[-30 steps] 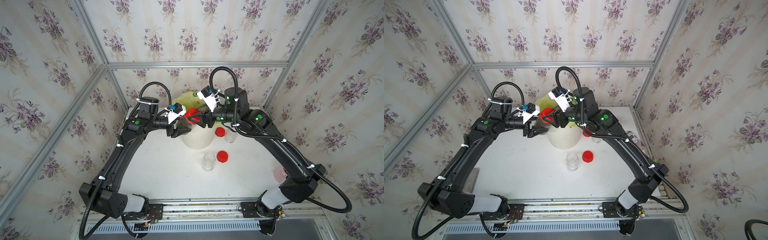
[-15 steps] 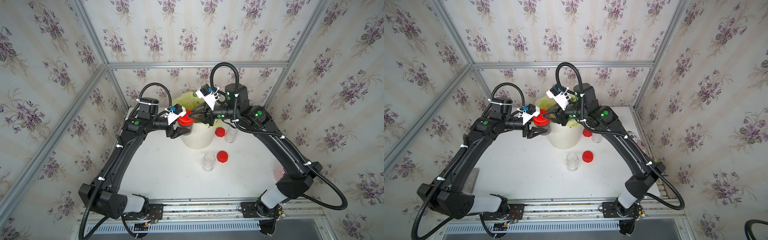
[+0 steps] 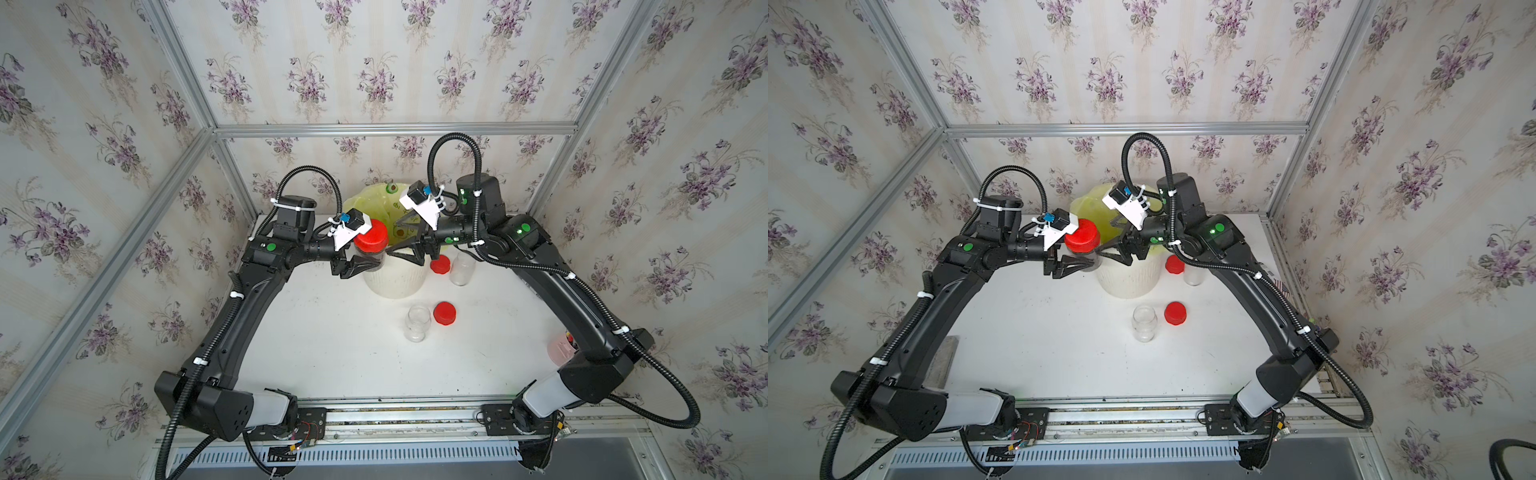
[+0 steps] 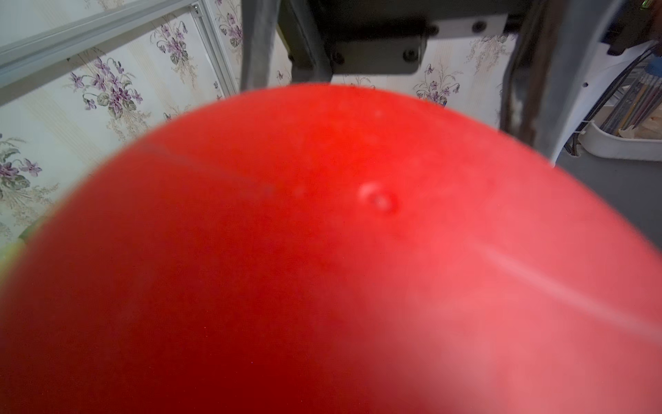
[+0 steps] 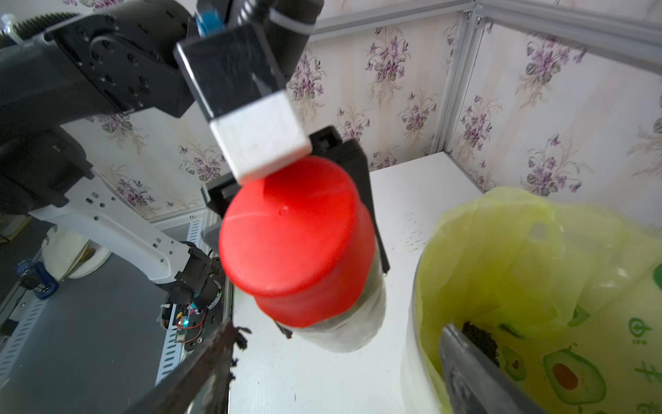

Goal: Empty moldy tea leaves from jars
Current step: Adjust the jar.

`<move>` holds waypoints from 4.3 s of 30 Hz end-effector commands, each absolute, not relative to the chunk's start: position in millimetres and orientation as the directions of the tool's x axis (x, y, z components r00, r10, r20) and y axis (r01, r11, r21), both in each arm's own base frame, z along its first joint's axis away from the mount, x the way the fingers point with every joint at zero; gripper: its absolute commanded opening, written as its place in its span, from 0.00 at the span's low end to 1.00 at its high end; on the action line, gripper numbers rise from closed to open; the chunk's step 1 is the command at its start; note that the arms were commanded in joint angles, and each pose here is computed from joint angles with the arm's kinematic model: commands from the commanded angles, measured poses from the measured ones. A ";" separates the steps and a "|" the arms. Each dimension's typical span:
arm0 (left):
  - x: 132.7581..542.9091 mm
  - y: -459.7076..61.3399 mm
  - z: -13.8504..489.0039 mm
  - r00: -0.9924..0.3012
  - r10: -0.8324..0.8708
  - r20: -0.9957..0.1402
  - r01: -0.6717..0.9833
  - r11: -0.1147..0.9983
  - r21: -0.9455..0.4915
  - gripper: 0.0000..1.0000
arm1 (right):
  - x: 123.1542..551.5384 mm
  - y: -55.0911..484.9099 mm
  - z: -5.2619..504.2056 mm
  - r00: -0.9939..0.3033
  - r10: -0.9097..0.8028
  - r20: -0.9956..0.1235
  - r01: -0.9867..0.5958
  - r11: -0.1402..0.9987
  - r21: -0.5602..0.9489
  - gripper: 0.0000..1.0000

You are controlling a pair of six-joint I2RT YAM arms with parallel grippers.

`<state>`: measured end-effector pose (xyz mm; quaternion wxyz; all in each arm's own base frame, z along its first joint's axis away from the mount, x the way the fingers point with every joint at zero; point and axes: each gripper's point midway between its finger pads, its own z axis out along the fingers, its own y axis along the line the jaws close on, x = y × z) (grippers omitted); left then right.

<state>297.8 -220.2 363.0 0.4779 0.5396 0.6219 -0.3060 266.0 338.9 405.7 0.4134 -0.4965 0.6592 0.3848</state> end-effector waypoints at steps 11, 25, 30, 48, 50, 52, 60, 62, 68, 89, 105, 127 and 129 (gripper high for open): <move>299.4 -224.7 370.4 0.056 0.355 -0.933 0.966 0.216 0.140 0.77 | 255.4 351.6 425.7 -0.077 -0.164 -0.983 -0.961 0.276 0.030 0.94; 297.9 -225.3 372.0 0.065 0.357 -0.932 0.965 0.215 0.150 0.77 | 260.1 368.9 429.4 -0.089 -0.087 -0.992 -0.960 0.275 0.062 0.96; 296.6 -226.3 371.9 0.068 0.357 -0.931 0.966 0.211 0.152 0.78 | 259.9 378.2 428.6 -0.077 -0.086 -0.993 -0.960 0.276 0.050 0.96; 293.4 -226.9 374.4 0.085 0.359 -0.929 0.964 0.207 0.168 0.80 | 267.5 394.1 419.2 -0.092 -0.050 -0.995 -0.938 0.340 0.070 0.78; 292.9 -226.7 374.8 0.089 0.359 -0.929 0.963 0.206 0.172 0.80 | 267.2 393.3 418.5 -0.093 -0.045 -0.995 -0.936 0.345 0.071 0.72; 293.1 -226.2 375.0 0.091 0.361 -0.928 0.962 0.209 0.175 0.81 | 267.9 391.9 418.2 -0.096 -0.039 -0.995 -0.933 0.352 0.076 0.65; 292.8 -226.0 375.7 0.098 0.363 -0.927 0.961 0.209 0.183 0.83 | 269.1 385.5 420.5 -0.101 0.001 -0.995 -0.919 0.382 0.094 0.49; 293.2 -225.7 374.5 0.099 0.366 -0.925 0.960 0.210 0.185 0.86 | 269.2 383.2 422.6 -0.099 0.013 -0.995 -0.916 0.390 0.097 0.46; 294.0 -225.8 372.7 0.096 0.369 -0.924 0.960 0.209 0.184 0.91 | 267.2 376.4 431.8 -0.089 0.051 -0.995 -0.909 0.403 0.102 0.40; 297.1 -232.5 372.3 0.090 0.341 -0.936 0.973 0.172 0.156 0.93 | 252.0 364.7 447.8 -0.100 0.159 -0.982 -0.919 0.364 0.153 0.33; 293.7 -237.7 372.5 0.091 0.324 -0.942 0.979 0.144 0.144 0.88 | 246.5 362.3 450.7 -0.127 0.226 -0.966 -0.923 0.330 0.198 0.30; 294.7 -235.2 375.1 0.113 0.337 -0.935 0.971 0.163 0.176 0.83 | 244.2 353.6 449.0 -0.143 0.285 -0.948 -0.914 0.329 0.237 0.28; 294.1 -235.8 376.1 0.116 0.332 -0.936 0.972 0.158 0.176 0.85 | 243.7 354.8 449.5 -0.147 0.294 -0.944 -0.917 0.317 0.242 0.28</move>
